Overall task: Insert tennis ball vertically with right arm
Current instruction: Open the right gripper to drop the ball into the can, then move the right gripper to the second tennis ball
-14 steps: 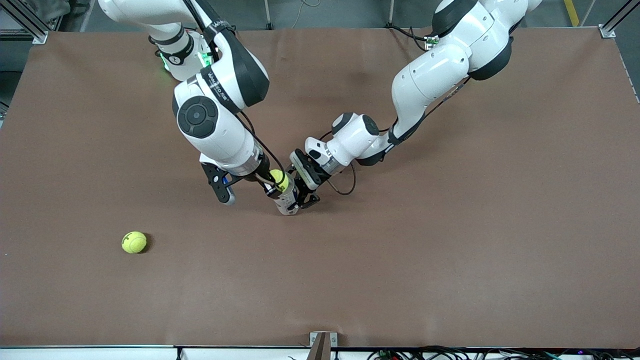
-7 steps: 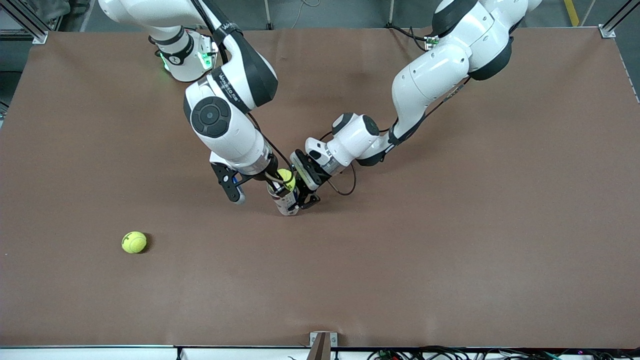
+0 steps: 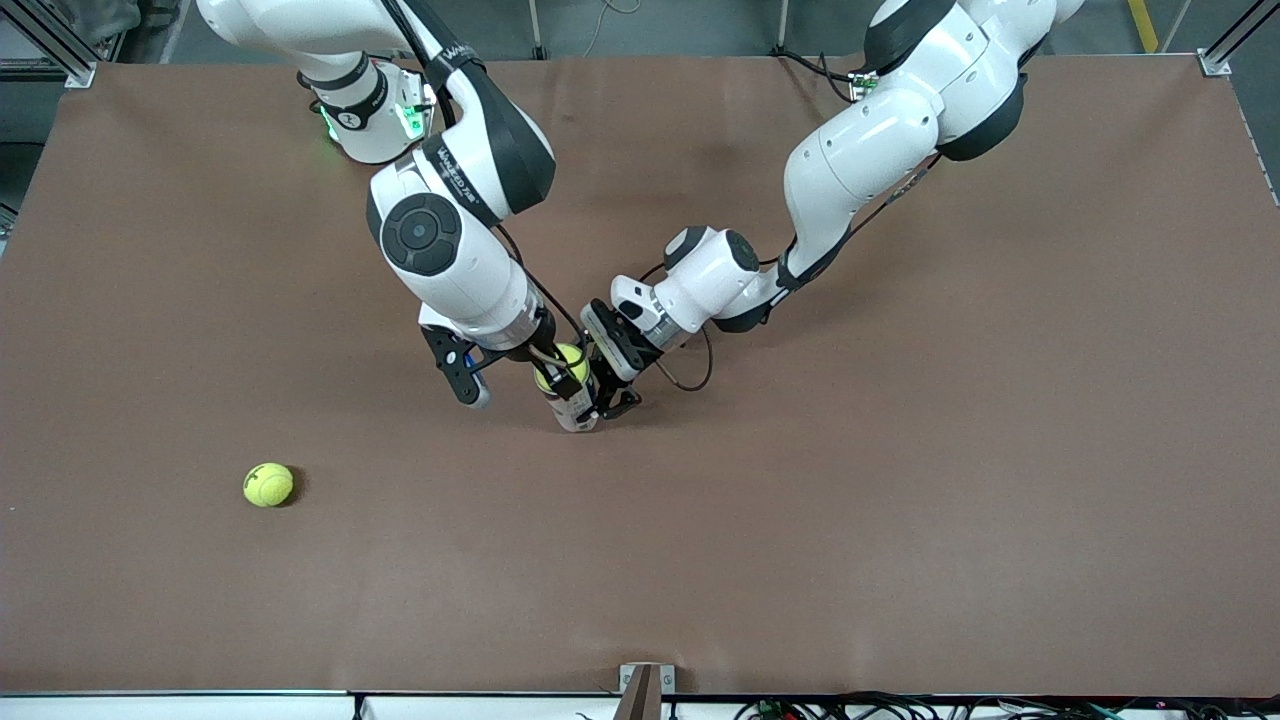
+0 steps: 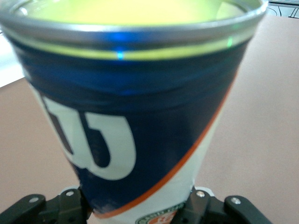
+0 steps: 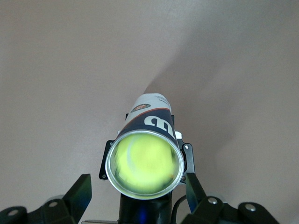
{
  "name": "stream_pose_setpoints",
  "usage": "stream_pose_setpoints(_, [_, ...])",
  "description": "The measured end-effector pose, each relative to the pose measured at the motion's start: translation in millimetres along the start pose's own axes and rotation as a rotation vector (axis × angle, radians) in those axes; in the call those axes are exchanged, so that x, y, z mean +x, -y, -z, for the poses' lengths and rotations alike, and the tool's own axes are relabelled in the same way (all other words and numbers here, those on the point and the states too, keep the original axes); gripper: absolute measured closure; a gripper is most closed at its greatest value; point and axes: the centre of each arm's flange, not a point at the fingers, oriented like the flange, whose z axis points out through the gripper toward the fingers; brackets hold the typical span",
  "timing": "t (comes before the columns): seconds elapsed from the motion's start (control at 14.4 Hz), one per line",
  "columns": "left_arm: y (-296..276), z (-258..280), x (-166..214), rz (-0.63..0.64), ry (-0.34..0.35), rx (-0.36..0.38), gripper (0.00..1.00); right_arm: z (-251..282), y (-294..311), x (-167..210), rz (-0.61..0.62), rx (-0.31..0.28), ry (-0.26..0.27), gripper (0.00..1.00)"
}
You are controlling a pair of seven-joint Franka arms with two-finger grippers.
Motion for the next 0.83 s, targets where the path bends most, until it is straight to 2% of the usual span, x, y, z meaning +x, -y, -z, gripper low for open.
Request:
stream_pose_setpoints(0.21, [1,0,-1,0.000,0.001,0.002,0.30,2,0,5,-0.006,0.003,-0.005,0.07])
stream_pose_setpoints(0.28, [1,0,-1,0.000,0.001,0.002,0.30,4,1,9,-0.003,0.008,-0.008,0.01])
stream_pose_setpoints(0.42, [2,0,0,0.000,0.000,0.003,0.30,14,3,25,0.027,0.013,-0.012,0.00])
stream_pose_setpoints(0.69, [3,0,0,0.000,-0.001,0.005,0.25,39,-11,97,0.158,-0.048,-0.002,0.00])
stream_pose_setpoints(0.83, [4,0,0,0.000,-0.002,0.006,0.16,56,-25,139,0.231,-0.071,0.012,0.00])
